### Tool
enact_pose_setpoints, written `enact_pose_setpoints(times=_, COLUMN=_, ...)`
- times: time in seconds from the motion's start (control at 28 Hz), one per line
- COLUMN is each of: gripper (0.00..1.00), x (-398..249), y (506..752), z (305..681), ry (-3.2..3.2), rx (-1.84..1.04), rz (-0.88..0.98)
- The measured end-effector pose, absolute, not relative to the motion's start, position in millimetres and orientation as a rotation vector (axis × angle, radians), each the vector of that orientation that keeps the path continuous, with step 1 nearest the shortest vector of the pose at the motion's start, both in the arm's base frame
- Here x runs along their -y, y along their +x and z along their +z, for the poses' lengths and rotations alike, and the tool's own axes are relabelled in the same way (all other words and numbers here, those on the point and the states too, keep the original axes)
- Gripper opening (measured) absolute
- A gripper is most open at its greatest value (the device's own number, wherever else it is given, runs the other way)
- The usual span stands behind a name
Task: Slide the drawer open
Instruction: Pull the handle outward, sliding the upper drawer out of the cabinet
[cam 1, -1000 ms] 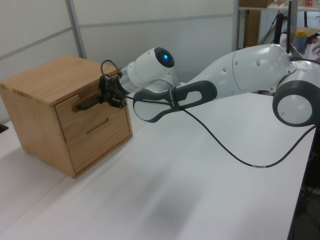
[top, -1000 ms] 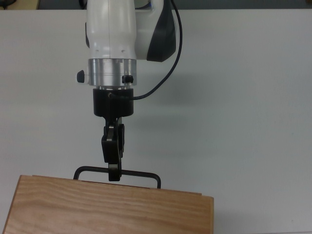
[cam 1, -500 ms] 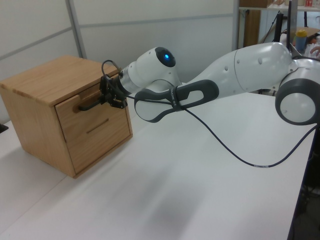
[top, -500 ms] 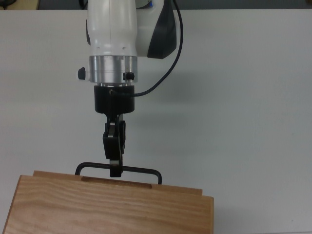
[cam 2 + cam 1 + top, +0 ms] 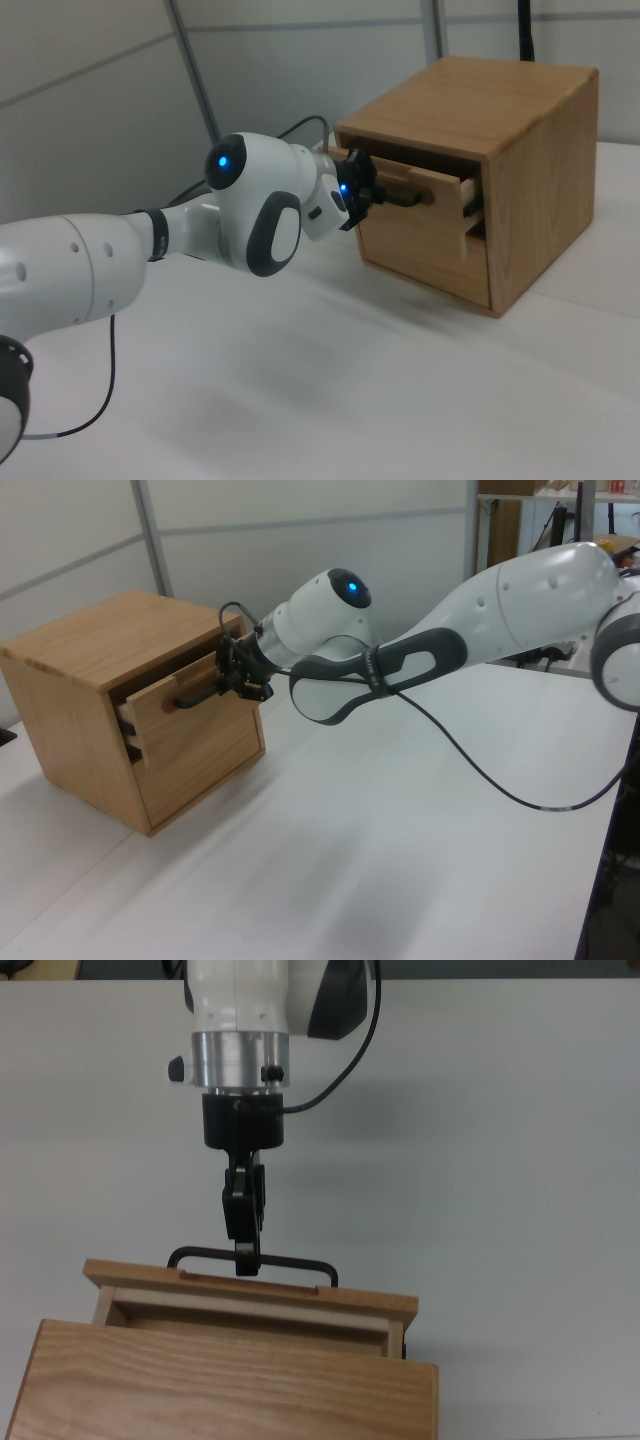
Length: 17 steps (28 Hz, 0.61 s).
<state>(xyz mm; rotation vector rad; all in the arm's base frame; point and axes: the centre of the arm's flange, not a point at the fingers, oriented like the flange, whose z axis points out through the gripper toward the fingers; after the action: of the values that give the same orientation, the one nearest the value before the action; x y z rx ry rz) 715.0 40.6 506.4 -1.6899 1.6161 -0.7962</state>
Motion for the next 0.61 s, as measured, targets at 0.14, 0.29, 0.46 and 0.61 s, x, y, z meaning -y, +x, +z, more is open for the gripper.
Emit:
enact_pose_setpoints(times=0.14, gripper=0.17, x=-42, y=699, z=508, ry=-1.704, rx=-1.624, rz=-0.786)
enact_pose_setpoints(times=0.29, gripper=0.17, x=-43, y=687, z=509, ry=-1.715, rx=-1.629, rz=-0.778)
enact_pose_setpoints(times=0.46, gripper=0.17, x=-45, y=675, z=512, ry=-1.734, rx=-1.645, rz=-0.761)
enact_pose_setpoints(times=0.61, gripper=0.17, x=-47, y=670, z=518, ry=-1.780, rx=-1.684, rz=-0.720)
